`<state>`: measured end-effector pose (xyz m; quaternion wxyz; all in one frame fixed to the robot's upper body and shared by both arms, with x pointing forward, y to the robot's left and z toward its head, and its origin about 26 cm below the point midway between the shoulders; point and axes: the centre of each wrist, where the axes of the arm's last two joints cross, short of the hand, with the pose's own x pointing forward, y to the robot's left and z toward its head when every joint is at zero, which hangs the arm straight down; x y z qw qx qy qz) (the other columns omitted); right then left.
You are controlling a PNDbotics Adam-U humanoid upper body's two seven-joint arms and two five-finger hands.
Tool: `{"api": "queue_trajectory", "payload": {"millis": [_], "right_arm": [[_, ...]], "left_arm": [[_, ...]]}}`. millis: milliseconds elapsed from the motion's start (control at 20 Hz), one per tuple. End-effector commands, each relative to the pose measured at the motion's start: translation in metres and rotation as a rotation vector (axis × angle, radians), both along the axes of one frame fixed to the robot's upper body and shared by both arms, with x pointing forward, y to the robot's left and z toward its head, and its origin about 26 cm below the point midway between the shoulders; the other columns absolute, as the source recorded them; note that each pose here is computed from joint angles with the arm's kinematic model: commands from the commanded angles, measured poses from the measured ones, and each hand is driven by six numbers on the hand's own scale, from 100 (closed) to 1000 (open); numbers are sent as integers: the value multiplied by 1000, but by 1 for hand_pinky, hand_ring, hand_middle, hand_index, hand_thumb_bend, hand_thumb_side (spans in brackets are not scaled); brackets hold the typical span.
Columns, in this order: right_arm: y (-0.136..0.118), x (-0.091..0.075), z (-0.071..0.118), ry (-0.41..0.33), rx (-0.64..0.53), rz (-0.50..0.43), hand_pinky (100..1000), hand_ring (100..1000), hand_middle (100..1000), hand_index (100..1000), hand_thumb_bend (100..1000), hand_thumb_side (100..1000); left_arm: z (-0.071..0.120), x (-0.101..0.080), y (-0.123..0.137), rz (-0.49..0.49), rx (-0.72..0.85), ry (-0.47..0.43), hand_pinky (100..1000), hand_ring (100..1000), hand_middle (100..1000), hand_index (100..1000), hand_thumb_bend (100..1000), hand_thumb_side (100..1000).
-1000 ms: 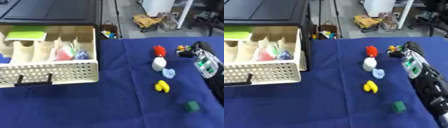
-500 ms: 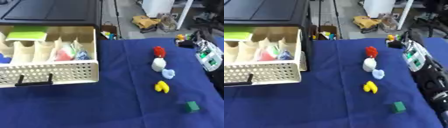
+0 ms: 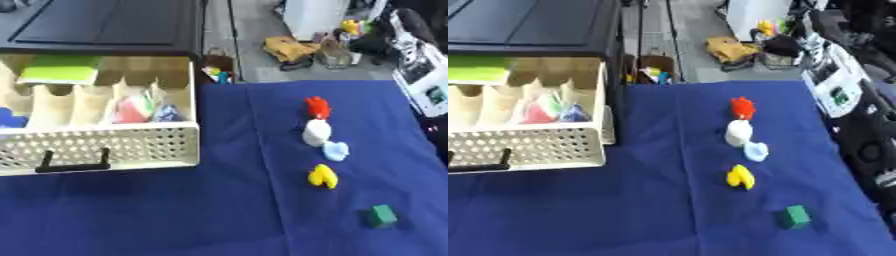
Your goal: Pick up objects from table and place into drawer.
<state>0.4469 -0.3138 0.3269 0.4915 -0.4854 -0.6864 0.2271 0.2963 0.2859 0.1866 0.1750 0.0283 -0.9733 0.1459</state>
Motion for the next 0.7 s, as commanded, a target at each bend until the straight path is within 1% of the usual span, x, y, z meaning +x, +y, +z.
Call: {"api": "queue_trajectory", "payload": {"millis": [50,150,350,500,700], "right_arm": [[15,-17,36,-100,-41,74,704,802,382,336,445,575],[35,-24,46,-131,-62,143,702,801,382,338,439,584],[76,-38,60,-167,-73,249,701,800,382,337,434,592],[104,-46,67,-180,-79,321,701,800,382,339,427,593],[131,-52,72,-186,-83,398,701,799,382,339,428,595]], "left_arm": [[7,-2,2,-6,29,-17,429,578,634,831,226,1000],[7,-2,2,-8,30,-16,430,578,634,831,226,1000],[8,-1,1,-16,31,-14,431,578,634,831,226,1000],[8,-1,0,-23,31,-12,431,578,634,832,225,1000],[8,-1,-1,-31,31,-10,432,578,634,832,223,1000]]}}
